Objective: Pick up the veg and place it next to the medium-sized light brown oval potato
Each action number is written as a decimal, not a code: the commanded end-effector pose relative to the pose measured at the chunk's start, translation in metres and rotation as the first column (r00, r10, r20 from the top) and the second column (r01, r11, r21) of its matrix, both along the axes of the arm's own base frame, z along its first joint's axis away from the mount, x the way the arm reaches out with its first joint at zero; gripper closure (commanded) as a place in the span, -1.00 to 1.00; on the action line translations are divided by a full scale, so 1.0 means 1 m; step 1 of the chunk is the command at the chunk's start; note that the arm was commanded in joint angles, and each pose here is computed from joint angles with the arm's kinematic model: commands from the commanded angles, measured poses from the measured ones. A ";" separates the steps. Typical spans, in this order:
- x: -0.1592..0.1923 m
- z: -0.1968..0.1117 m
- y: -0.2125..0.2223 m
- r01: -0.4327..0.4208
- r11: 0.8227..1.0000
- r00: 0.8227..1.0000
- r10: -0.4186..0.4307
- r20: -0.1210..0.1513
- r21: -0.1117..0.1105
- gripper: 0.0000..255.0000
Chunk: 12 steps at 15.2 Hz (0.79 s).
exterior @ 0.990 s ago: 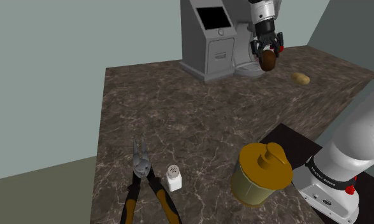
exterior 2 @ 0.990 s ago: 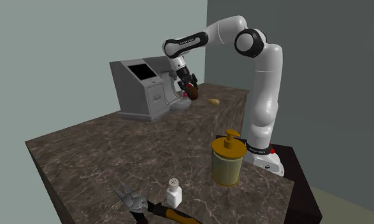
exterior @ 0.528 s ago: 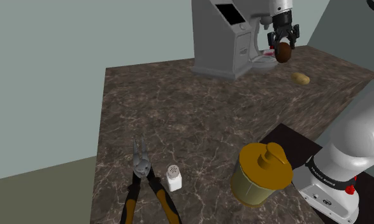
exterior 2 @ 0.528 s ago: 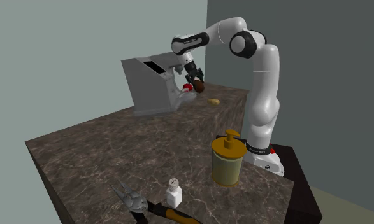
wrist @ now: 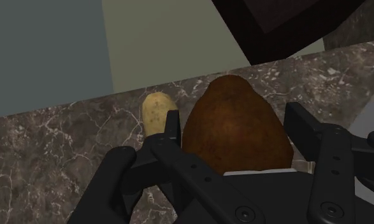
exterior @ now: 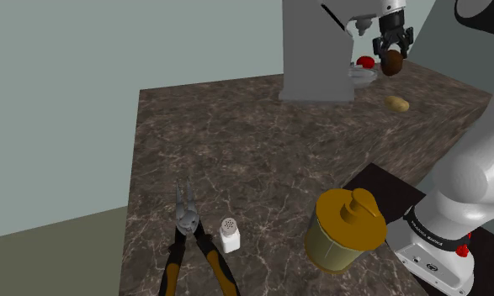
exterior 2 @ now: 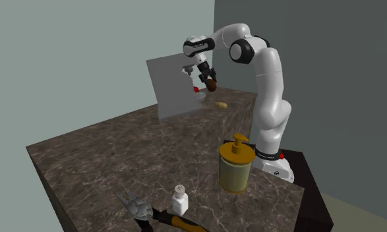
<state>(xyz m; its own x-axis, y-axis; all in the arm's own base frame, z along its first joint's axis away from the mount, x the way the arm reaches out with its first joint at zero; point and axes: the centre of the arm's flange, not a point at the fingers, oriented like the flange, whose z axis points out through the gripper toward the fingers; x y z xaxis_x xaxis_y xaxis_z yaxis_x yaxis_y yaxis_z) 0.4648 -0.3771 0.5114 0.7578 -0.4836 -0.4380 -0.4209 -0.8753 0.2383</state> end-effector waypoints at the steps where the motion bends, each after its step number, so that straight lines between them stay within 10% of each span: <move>1: 0.014 -0.064 0.000 -0.020 0.997 0.997 0.025 -0.067 0.071 1.00; 12: 0.014 -0.122 0.000 -0.020 0.997 0.997 0.025 -0.067 0.071 1.00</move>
